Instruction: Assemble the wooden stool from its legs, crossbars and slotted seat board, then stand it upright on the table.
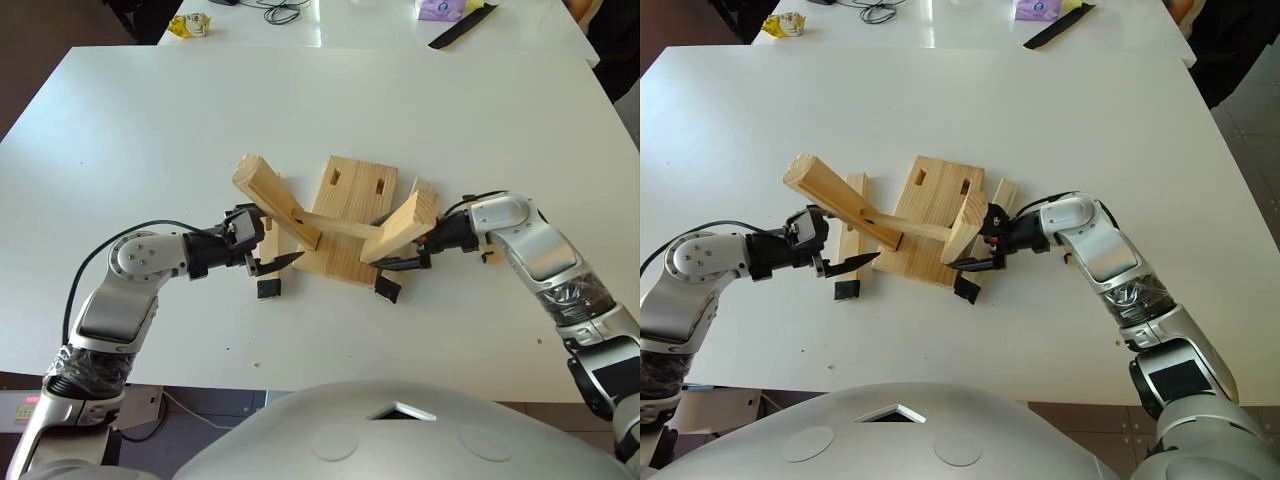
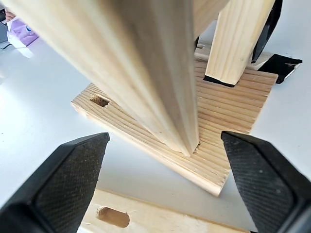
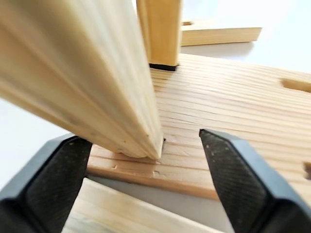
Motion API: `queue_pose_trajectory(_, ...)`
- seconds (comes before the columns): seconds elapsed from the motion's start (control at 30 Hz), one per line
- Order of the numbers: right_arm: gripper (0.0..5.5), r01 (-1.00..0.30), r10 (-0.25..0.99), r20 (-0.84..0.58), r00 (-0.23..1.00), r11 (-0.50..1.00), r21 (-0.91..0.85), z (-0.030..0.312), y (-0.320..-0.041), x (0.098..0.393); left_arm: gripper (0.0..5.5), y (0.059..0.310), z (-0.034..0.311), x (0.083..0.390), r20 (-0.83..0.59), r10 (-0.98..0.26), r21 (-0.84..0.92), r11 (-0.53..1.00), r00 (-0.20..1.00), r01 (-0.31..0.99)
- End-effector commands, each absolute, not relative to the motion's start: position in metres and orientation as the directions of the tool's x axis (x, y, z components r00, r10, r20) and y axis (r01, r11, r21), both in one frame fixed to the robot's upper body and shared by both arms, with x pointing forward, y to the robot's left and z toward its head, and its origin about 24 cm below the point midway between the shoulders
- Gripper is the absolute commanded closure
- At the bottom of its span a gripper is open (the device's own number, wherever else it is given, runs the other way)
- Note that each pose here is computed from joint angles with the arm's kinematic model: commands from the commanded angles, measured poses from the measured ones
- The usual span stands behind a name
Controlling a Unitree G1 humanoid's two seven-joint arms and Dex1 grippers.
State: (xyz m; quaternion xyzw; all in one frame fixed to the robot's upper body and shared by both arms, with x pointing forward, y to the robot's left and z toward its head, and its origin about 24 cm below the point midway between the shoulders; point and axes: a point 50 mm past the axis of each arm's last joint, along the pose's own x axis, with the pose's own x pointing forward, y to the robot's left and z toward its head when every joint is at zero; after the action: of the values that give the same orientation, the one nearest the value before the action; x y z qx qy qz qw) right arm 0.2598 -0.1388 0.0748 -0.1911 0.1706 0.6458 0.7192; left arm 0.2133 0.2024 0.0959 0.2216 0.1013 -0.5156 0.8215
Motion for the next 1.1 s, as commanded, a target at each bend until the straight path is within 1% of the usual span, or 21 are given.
queue_pose_trajectory(0.03, 1.29, -0.97, 0.856, -0.467, 0.223, 0.149, -0.191, 0.106, -0.158, 0.265, 1.22, 0.219, 0.104, 0.212, -0.398, -0.778, 0.263, 0.412, 0.487, 0.873)
queue_pose_trajectory(0.17, 1.29, -0.954, 0.84, -0.465, 0.278, 0.185, -0.235, 0.124, -0.181, 0.255, 1.22, 0.222, 0.109, 0.207, -0.382, -0.792, 0.241, 0.413, 0.477, 0.878)
queue_pose_trajectory(0.23, 1.29, -0.939, 0.829, -0.453, 0.328, 0.235, -0.25, 0.133, -0.194, 0.246, 1.22, 0.222, 0.115, 0.205, -0.345, -0.803, 0.22, 0.433, 0.485, 0.874)
queue_pose_trajectory(0.33, 1.29, -0.909, 0.814, -0.411, 0.411, 0.333, -0.249, 0.144, -0.21, 0.232, 1.22, 0.234, 0.136, 0.204, -0.244, -0.782, 0.205, 0.537, 0.574, 0.818)
queue_pose_trajectory(0.4, 1.29, -0.86, 0.792, -0.341, 0.507, 0.438, -0.262, 0.153, -0.218, 0.225, 1.22, 0.244, 0.156, 0.205, -0.13, -0.736, 0.191, 0.638, 0.664, 0.746)
queue_pose_trajectory(0.47, 1.29, -0.766, 0.742, -0.205, 0.639, 0.587, -0.261, 0.17, -0.221, 0.223, 1.22, 0.249, 0.175, 0.207, -0.008, -0.675, 0.16, 0.727, 0.738, 0.667)
queue_pose_trajectory(0.5, 1.46, -0.721, 0.714, -0.135, 0.687, 0.646, -0.25, 0.178, -0.221, 0.224, 1.22, 0.248, 0.182, 0.208, 0.033, -0.654, 0.15, 0.751, 0.756, 0.643)
queue_pose_trajectory(0.53, 1.52, -0.678, 0.685, -0.058, 0.726, 0.7, -0.223, 0.186, -0.219, 0.225, 1.41, 0.244, 0.187, 0.209, 0.06, -0.644, 0.145, 0.762, 0.763, 0.631)
queue_pose_trajectory(0.57, 1.74, -0.655, 0.668, 0.006, 0.744, 0.732, -0.19, 0.192, -0.214, 0.226, 1.53, 0.237, 0.19, 0.211, 0.082, -0.643, 0.135, 0.764, 0.762, 0.631)
queue_pose_trajectory(0.67, 2.16, -0.639, 0.655, 0.121, 0.746, 0.755, -0.144, 0.205, -0.185, 0.226, 1.97, 0.214, 0.199, 0.218, 0.133, -0.622, 0.143, 0.782, 0.772, 0.606)
queue_pose_trajectory(0.73, 2.19, -0.641, 0.657, 0.147, 0.74, 0.754, -0.142, 0.212, -0.17, 0.226, 2.0, 0.204, 0.205, 0.221, 0.163, -0.598, 0.145, 0.801, 0.784, 0.581)
queue_pose_trajectory(0.9, 2.19, -0.658, 0.662, 0.235, 0.712, 0.746, -0.107, 0.233, -0.152, 0.225, 2.0, 0.191, 0.222, 0.227, 0.242, -0.551, 0.141, 0.834, 0.799, 0.533)
queue_pose_trajectory(1.1, 2.19, -0.719, 0.679, 0.367, 0.635, 0.694, -0.04, 0.258, -0.137, 0.224, 2.0, 0.172, 0.24, 0.231, 0.32, -0.583, 0.099, 0.804, 0.747, 0.586)
